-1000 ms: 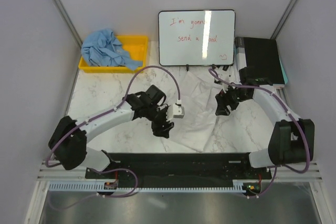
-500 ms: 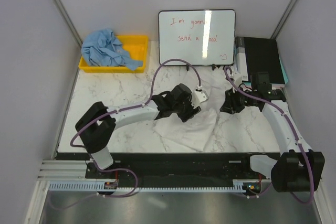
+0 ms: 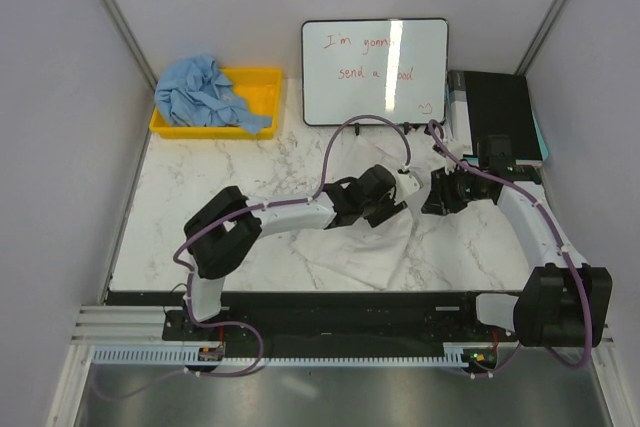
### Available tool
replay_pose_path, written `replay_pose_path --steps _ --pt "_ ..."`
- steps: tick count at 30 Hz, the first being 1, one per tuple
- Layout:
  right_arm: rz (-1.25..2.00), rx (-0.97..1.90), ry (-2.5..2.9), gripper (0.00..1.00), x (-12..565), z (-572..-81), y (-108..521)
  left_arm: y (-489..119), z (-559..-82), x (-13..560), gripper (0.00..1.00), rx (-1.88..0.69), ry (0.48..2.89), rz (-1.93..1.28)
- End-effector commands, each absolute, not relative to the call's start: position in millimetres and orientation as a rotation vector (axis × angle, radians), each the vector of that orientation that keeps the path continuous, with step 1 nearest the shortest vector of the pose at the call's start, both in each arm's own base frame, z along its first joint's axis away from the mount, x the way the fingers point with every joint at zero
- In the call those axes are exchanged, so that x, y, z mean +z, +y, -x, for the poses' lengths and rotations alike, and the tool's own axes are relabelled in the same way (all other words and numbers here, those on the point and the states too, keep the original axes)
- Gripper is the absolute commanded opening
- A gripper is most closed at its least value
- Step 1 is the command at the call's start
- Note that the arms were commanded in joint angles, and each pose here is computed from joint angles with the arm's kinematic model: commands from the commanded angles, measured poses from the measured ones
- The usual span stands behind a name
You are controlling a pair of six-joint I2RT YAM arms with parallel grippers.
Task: Fold and stack the long sleeve shirts
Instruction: Fold the shirt
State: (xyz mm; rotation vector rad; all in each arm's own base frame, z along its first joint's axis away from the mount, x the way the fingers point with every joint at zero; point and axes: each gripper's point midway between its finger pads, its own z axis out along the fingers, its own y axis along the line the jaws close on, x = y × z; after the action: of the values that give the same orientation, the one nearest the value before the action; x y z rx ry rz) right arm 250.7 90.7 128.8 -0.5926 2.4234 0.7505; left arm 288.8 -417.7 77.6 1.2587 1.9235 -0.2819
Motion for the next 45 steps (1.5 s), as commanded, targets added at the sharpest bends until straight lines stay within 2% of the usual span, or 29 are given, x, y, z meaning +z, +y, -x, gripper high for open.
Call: replay_pose_path --steps 1,6,9,12,13,14,15,22,27,34,38,42,45 --pt "0.605 0.726 2.369 0.38 145.2 -262.1 89.4 -430.7 -302.9 86.1 0.62 -0.203 1.867 -1.243" --pt "0.603 0.723 2.375 0.39 143.2 -259.7 87.5 -427.0 -317.5 74.0 0.57 -0.112 1.887 -1.227" --pt "0.605 0.72 2.376 0.38 142.7 -258.2 86.2 -425.3 -321.8 90.6 0.48 -0.136 1.869 -1.173" --pt "0.622 0.708 2.366 0.39 143.3 -257.2 85.1 -425.1 -320.1 114.7 0.3 -0.166 1.818 -1.158" --pt "0.629 0.706 2.363 0.39 143.3 -257.7 84.9 -424.5 -320.5 120.2 0.14 -0.171 1.81 -1.151" --pt "0.632 0.706 2.372 0.39 140.4 -256.7 84.3 -422.8 -320.5 123.1 0.05 -0.172 1.802 -1.157" --pt "0.65 0.708 2.369 0.39 139.5 -256.0 84.5 -421.9 -319.5 133.4 0.02 -0.183 1.787 -1.147" --pt "0.749 0.822 2.356 0.36 137.4 -246.6 96.9 -410.0 -308.8 151.3 0.02 -0.236 1.789 -1.129" --pt "0.81 0.982 2.354 0.3 133.1 -239.0 115.5 -401.6 -303.3 157.3 0.04 -0.256 1.805 -1.084" --pt "0.857 1.232 2.378 0.13 111.0 -235.5 162.7 -391.1 -298.5 154.6 0.04 -0.262 1.831 -1.047" --pt "0.79 1.287 2.451 0.15 93.7 -238.5 169.2 -390.9 -297.0 152.5 0.04 -0.275 1.838 -1.034" --pt "0.647 1.163 2.423 0.16 74.9 -271.1 171.4 -391.4 -296.7 153.1 0.04 -0.289 1.844 -1.011" --pt "0.464 1.119 2.362 0.16 81.6 -292.2 174.7 -391.8 -296.4 153.6 0.04 -0.298 1.848 -0.998"
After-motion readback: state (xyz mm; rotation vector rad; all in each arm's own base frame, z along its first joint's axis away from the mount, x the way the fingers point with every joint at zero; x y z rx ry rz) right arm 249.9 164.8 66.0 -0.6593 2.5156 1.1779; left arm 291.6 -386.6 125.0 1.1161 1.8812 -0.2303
